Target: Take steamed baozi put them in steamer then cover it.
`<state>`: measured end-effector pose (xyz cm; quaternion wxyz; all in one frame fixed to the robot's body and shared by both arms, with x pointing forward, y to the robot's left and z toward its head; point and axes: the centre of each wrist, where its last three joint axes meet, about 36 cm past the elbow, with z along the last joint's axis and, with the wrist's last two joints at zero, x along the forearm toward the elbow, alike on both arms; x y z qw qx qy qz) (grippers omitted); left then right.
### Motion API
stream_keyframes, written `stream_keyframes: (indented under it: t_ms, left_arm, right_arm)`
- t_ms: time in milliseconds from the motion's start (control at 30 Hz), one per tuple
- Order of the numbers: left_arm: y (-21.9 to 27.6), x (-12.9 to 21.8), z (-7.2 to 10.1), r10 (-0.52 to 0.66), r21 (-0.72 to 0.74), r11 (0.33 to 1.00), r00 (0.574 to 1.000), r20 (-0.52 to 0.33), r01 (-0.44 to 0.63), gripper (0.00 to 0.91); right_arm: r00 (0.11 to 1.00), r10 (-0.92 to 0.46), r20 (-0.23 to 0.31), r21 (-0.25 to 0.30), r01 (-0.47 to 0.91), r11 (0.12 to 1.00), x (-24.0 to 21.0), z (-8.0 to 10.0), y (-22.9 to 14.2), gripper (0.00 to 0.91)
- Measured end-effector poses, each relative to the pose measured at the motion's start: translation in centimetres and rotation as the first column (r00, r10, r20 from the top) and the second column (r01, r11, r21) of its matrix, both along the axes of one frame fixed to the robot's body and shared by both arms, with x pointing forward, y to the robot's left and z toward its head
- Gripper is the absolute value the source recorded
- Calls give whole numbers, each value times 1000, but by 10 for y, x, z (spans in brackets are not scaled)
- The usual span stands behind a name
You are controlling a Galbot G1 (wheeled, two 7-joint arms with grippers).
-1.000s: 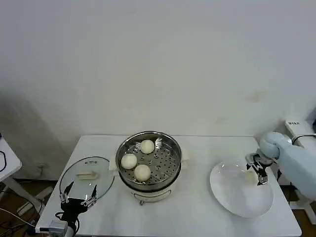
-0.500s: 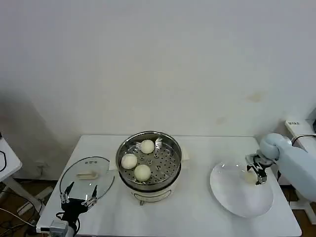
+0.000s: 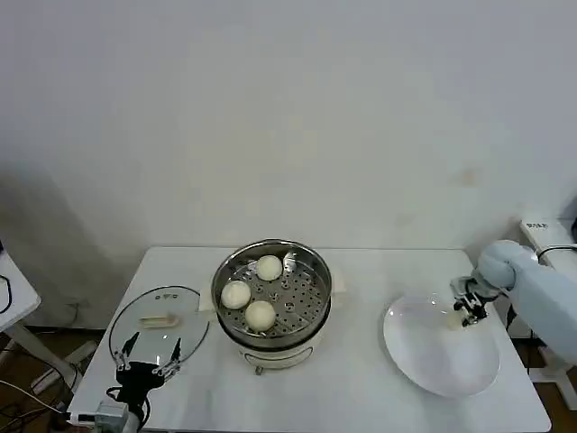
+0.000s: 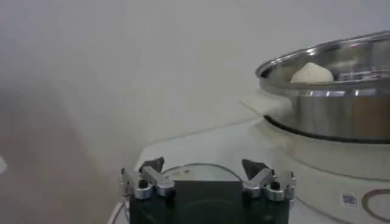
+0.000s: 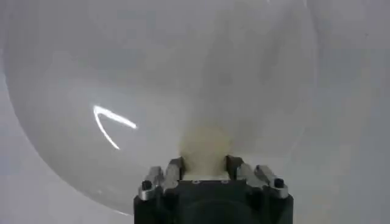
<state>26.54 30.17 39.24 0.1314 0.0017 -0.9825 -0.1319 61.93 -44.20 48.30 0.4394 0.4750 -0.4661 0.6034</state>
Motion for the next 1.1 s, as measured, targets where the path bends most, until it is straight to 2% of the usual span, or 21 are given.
stream_keyframes:
  t_ms: [133, 233, 500, 767, 967, 1100]
  left_arm:
    - [0, 2, 1, 4, -2, 1000, 1000, 8, -4, 907]
    - [-2, 2, 3, 2, -5, 1000, 1000, 15, -2, 907]
    - [-1, 4, 10, 12, 7, 1000, 999, 37, -12, 907]
    - [1, 3, 16, 25, 6, 1000, 998, 53, -25, 907]
    - [2, 3, 20, 26, 0, 1000, 998, 65, -26, 907]
    - [4, 4, 21, 27, -2, 1000, 997, 70, -27, 907]
  right_arm:
    - [999, 5, 39, 35, -7, 999, 6, 24, 14, 423]
    - [997, 17, 76, 78, -23, 997, 13, 49, 34, 423]
    - [988, 42, 148, 249, -78, 965, 33, 120, 111, 423]
    - [988, 55, 145, 402, -110, 909, 42, 176, 191, 423]
    - [988, 84, 131, 459, -135, 878, 43, 207, 242, 423]
    - [987, 114, 110, 478, -153, 865, 38, 214, 273, 423]
